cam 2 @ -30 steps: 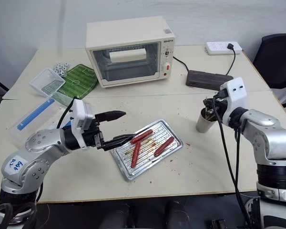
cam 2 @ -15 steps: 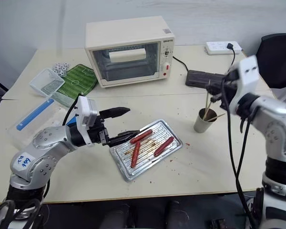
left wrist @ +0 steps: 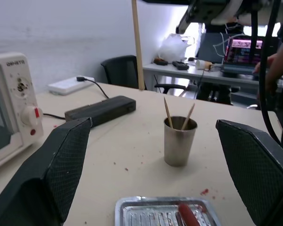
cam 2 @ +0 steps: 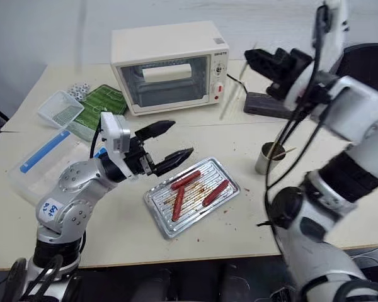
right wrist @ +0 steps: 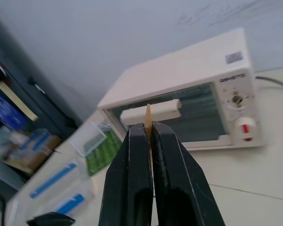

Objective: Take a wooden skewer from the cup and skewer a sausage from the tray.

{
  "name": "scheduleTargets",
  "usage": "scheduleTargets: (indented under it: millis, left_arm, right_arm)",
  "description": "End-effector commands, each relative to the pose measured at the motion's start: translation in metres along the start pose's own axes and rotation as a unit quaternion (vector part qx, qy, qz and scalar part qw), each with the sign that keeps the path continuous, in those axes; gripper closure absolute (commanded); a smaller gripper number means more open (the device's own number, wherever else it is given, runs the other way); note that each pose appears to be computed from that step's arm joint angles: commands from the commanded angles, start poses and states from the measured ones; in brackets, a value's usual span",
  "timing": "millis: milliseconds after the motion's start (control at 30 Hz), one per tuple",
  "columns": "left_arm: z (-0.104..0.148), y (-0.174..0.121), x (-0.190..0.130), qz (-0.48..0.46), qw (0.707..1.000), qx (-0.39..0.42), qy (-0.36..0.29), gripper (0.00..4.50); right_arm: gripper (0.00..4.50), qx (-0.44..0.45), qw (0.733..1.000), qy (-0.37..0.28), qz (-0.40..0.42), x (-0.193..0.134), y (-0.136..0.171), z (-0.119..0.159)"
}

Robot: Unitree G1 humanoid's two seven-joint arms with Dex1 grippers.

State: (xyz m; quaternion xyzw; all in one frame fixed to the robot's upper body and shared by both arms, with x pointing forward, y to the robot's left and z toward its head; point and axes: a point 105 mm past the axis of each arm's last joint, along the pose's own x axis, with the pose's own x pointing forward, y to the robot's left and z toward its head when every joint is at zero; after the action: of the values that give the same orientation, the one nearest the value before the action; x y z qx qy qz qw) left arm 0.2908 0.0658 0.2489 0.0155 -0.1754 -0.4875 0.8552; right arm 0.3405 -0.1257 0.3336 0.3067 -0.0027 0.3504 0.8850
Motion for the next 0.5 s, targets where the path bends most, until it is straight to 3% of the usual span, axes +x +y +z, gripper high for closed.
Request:
scheduleTargets:
  millis: [33, 367, 500]
  left_arm:
    - [0.016, 0.000, 0.009, 0.009, 0.999, 0.016, -0.040, 0.00]
    - [0.017, 0.013, 0.028, 0.049, 0.996, 0.024, -0.072, 0.00]
    - [0.015, 0.016, 0.034, 0.043, 0.996, 0.020, -0.079, 0.00]
  right_arm:
    - [4.48, 0.052, 0.998, -0.028, -0.001, 0.004, 0.006, 0.000]
    - [4.48, 0.158, 0.986, -0.049, 0.018, 0.005, 0.021, -0.004]
    - [4.48, 0.186, 0.982, -0.024, 0.026, -0.003, 0.033, -0.011]
